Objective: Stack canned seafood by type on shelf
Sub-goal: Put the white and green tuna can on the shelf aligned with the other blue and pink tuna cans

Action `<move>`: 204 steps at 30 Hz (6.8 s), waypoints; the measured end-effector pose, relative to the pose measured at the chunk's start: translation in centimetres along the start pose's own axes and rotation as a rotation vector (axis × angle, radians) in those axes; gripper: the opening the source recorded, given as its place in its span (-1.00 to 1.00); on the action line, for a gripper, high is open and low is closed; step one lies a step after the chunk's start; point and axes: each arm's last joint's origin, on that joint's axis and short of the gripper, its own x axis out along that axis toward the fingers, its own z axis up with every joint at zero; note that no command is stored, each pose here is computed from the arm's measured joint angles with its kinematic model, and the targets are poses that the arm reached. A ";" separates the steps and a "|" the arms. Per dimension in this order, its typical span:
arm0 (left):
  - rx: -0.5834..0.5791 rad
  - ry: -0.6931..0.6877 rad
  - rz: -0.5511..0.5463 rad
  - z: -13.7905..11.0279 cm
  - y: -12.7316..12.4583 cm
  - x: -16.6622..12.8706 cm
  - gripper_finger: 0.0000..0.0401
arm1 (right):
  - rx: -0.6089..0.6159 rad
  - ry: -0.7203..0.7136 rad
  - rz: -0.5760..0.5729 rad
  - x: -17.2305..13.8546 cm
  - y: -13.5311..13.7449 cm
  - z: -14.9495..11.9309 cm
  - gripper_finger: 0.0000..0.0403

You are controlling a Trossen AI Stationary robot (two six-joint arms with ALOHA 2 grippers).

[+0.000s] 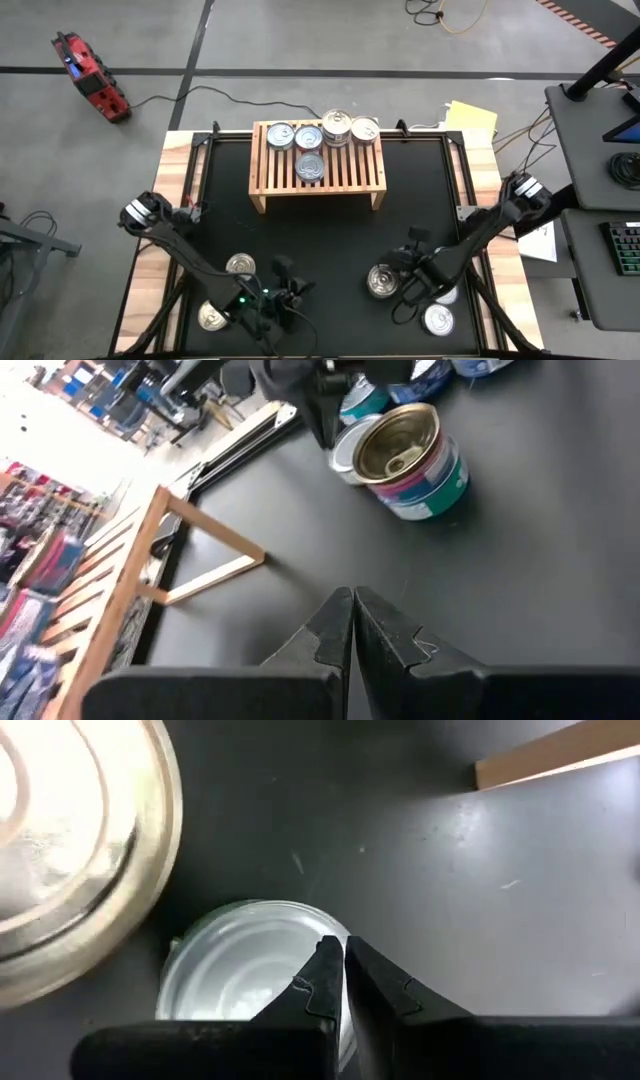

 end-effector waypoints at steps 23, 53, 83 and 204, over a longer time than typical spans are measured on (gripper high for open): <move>-0.094 -0.192 -0.142 -1.9 4.5 -3.4 -1.00 | 0.586 -0.032 0.397 -0.9 -8.1 -2.3 -0.95; -0.236 -0.196 0.028 -11.3 11.2 -6.5 -1.00 | 0.802 0.263 0.333 3.6 -8.3 0.1 -0.95; -0.557 -0.050 -0.262 -11.1 11.0 -7.1 -1.00 | 0.758 0.447 0.306 3.2 -5.1 0.9 -0.95; -0.361 -0.259 -0.124 -10.0 -0.5 9.2 -1.00 | 0.475 -0.110 0.483 2.6 -6.7 5.2 -0.95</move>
